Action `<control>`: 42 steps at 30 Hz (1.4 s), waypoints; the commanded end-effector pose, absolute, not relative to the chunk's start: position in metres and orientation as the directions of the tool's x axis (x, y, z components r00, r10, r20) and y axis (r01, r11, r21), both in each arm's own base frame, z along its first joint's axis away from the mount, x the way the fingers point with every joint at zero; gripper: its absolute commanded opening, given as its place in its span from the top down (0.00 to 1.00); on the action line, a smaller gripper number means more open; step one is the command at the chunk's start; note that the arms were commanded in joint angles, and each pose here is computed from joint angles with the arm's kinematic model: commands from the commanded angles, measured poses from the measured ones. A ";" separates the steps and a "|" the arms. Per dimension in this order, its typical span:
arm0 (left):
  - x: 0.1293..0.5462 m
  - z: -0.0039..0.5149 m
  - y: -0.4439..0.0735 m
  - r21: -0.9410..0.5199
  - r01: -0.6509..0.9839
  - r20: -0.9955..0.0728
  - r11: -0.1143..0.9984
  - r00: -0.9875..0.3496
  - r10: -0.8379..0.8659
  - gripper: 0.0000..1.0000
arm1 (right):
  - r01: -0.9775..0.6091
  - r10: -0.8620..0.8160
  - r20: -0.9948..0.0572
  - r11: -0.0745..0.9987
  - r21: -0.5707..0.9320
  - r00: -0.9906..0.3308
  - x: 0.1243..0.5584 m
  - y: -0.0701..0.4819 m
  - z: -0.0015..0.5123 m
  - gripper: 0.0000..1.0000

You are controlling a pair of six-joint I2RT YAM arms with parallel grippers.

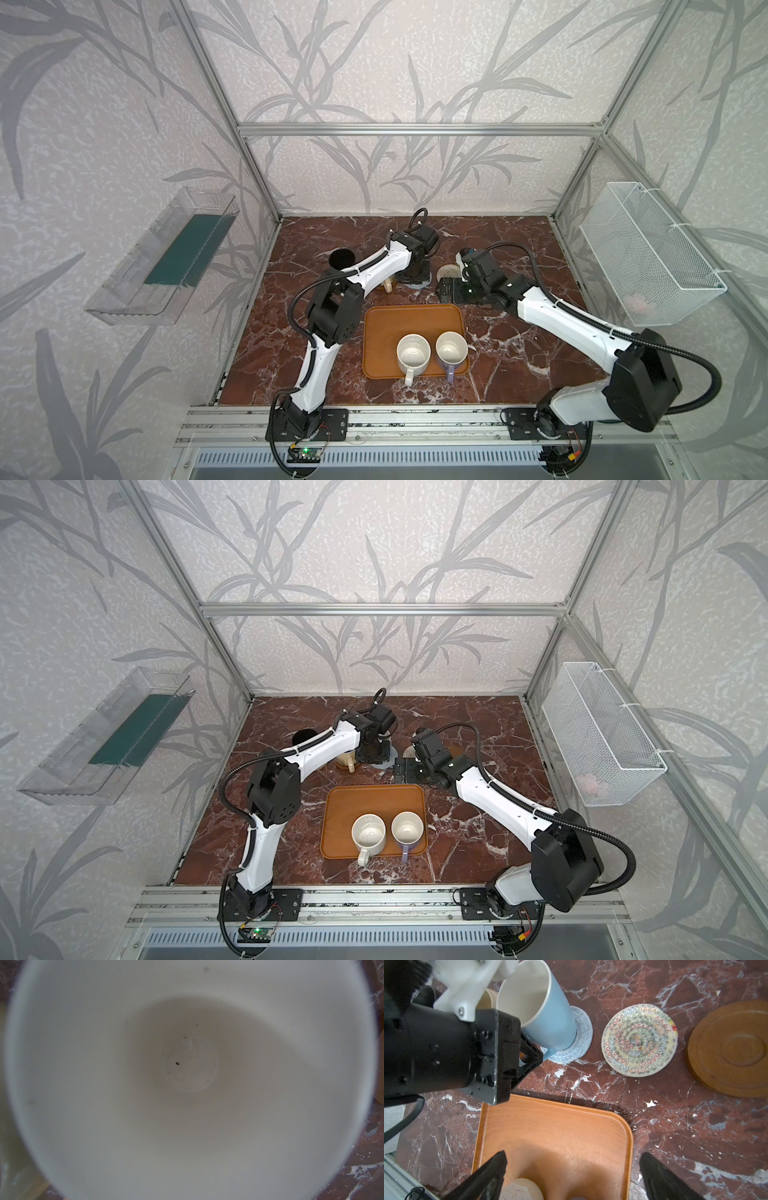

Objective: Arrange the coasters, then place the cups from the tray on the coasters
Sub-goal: 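Lower the light blue mug onto the blue woven coaster with the left gripper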

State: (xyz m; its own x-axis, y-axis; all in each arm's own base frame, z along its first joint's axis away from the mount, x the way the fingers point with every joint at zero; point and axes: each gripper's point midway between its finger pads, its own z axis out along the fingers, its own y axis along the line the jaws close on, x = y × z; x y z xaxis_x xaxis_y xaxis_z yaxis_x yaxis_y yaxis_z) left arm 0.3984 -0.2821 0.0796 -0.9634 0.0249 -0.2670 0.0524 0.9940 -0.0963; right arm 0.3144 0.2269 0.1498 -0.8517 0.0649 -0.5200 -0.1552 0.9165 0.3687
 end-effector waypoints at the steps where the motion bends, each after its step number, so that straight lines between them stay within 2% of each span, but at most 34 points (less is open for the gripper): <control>1: 0.406 0.089 -0.291 -0.125 0.046 -0.305 0.991 -0.952 0.005 0.80 | -0.167 0.061 -0.531 0.914 0.371 -0.845 0.314 0.226 0.154 0.01; 8: 0.404 0.087 -0.292 -0.124 0.053 -0.299 0.991 -0.954 0.013 0.74 | -0.161 0.061 -0.521 0.915 0.370 -0.852 0.314 0.226 0.149 0.01; 27: 0.399 0.110 -0.295 -0.178 0.053 -0.316 0.983 -0.949 -0.006 0.69 | -0.153 0.055 -0.506 0.920 0.360 -0.861 0.313 0.226 0.141 0.01; 42: 0.394 0.125 -0.294 -0.205 0.065 -0.337 0.977 -0.942 -0.008 0.54 | -0.172 0.031 -0.507 0.921 0.349 -0.861 0.309 0.223 0.146 0.01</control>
State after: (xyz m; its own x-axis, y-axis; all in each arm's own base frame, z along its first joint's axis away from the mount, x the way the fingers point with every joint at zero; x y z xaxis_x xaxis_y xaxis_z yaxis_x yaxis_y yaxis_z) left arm 0.3990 -0.2949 0.1017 -0.9523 -0.0025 -0.3052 0.0561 0.9815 -0.1831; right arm 0.3114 0.2255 0.1451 -0.8588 0.0489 -0.5099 -0.1602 0.9198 0.3581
